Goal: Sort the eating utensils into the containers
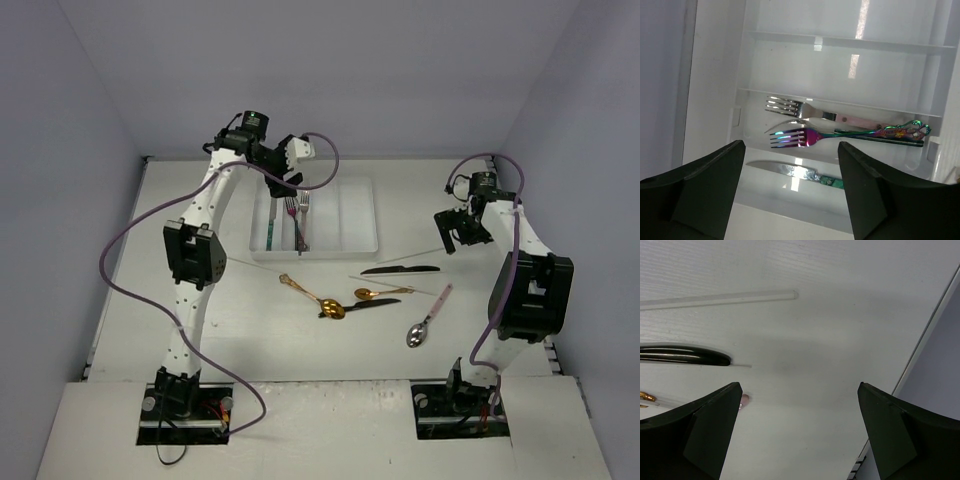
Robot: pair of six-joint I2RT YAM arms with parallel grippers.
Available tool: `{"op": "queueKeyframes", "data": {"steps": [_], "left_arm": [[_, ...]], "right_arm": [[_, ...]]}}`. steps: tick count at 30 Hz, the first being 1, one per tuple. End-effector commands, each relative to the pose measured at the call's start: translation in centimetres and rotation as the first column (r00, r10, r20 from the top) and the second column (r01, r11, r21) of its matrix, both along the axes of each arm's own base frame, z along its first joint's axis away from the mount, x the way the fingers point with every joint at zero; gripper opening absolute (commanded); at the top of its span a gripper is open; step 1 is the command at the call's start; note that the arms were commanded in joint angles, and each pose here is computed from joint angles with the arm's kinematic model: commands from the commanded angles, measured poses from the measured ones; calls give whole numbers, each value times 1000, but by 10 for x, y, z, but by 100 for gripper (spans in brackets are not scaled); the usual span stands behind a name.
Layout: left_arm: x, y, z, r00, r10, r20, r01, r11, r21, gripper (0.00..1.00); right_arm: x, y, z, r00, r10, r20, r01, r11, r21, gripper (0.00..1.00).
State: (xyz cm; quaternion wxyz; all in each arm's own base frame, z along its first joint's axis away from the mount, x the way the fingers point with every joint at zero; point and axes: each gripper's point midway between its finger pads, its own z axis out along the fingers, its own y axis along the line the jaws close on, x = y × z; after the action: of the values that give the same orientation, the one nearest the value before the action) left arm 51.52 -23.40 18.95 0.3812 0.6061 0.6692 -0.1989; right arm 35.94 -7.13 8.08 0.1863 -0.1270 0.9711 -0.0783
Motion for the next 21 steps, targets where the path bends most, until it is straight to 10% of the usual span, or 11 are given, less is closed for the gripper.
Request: {"op": "queueKeyframes", "data": {"steps": [1,8,12,15,19,21], "left_arm": [[11,31,141,942,278,190,-224,939,-262,76],[-4,110,172,770,631,-99,-600,662,-449,77],[-43,132,155,716,697,-47,-646,635,-423,86],[-80,124,128,782,620,-60,-597,718,-359,86],[-120,110,93,850,510,-133,-526,802,-283,86],[-124,108,83,836,512,-198,-548,792,-269,86]], "right_arm": [[10,1,21,998,6,55,-7,1000,11,98],[-15,13,23,994,104,28,-104,995,-1,87],[-65,21,32,914,407,2,-406,912,-58,85],[-97,31,43,716,699,-2,-690,707,-154,85],[-136,57,38,186,976,-115,-956,153,-252,86],[-145,70,26,25,989,-145,-976,-7,-216,86]]}}
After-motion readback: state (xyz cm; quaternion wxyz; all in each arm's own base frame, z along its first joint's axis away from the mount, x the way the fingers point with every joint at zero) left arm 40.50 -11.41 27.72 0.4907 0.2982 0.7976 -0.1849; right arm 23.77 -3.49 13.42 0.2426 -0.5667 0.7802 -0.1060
